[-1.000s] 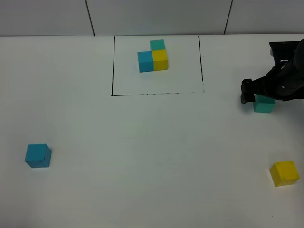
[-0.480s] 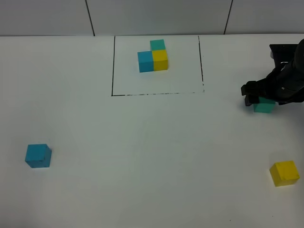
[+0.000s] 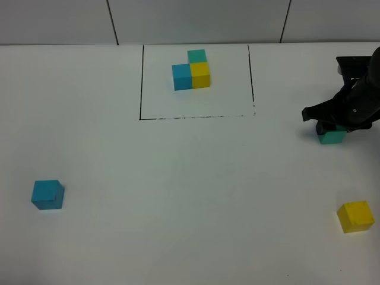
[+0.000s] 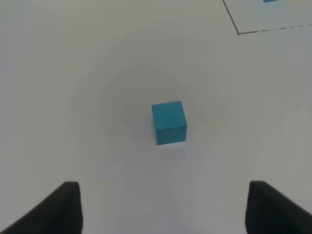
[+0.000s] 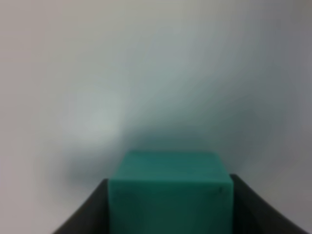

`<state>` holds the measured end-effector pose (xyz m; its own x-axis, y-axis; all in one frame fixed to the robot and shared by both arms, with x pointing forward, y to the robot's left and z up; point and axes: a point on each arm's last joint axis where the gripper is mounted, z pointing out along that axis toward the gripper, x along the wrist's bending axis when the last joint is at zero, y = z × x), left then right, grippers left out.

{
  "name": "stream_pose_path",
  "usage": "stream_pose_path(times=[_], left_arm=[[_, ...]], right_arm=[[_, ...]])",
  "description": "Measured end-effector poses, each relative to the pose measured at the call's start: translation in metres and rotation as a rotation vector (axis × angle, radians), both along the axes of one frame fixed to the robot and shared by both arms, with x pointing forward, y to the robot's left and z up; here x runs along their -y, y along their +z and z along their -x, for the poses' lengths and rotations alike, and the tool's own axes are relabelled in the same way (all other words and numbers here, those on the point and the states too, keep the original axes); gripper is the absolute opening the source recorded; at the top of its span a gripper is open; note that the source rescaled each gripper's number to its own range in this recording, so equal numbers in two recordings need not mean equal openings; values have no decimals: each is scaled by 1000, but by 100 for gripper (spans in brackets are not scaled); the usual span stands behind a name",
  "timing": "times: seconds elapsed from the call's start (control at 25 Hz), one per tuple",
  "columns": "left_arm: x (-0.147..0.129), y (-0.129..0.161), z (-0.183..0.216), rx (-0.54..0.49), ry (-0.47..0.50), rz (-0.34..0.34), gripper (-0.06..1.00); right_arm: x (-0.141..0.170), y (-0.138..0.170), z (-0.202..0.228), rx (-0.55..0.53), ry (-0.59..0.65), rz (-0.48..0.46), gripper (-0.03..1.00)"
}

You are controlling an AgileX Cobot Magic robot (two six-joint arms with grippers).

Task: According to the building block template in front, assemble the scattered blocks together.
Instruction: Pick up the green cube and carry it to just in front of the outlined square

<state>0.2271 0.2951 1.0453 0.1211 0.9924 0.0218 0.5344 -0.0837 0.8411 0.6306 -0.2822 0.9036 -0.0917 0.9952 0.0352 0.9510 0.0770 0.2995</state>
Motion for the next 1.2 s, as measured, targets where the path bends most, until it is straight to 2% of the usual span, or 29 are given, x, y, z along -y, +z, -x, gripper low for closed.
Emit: stream_pose_path(times=[0.08,0.16,0.28,0.4,0.48,0.56,0.72,0.92,1.2], left_arm=[[0,0,0,0,0,0,75],[0,0,0,0,0,0,75],[0,0,0,0,0,0,75],[0,0,0,0,0,0,75],[0,0,0,0,0,0,75],[0,0,0,0,0,0,75],[0,0,0,0,0,0,75],[0,0,0,0,0,0,75],[0,0,0,0,0,0,75]], right_arm=[[-6,9,1,-29,87,27,3],[-21,25,2,-46,238,72,3],[-62,49,14,-90,577,141,3],[-113,55,36,-139,947,199,3],[-144,54,48,-121,1109,221,3],[-163,55,54,-68,1215,247,3],[-183,54,58,16,1346,280,3],[-194,45,47,-22,1457,287,3],[-209,41,22,13,1515,307,3]])
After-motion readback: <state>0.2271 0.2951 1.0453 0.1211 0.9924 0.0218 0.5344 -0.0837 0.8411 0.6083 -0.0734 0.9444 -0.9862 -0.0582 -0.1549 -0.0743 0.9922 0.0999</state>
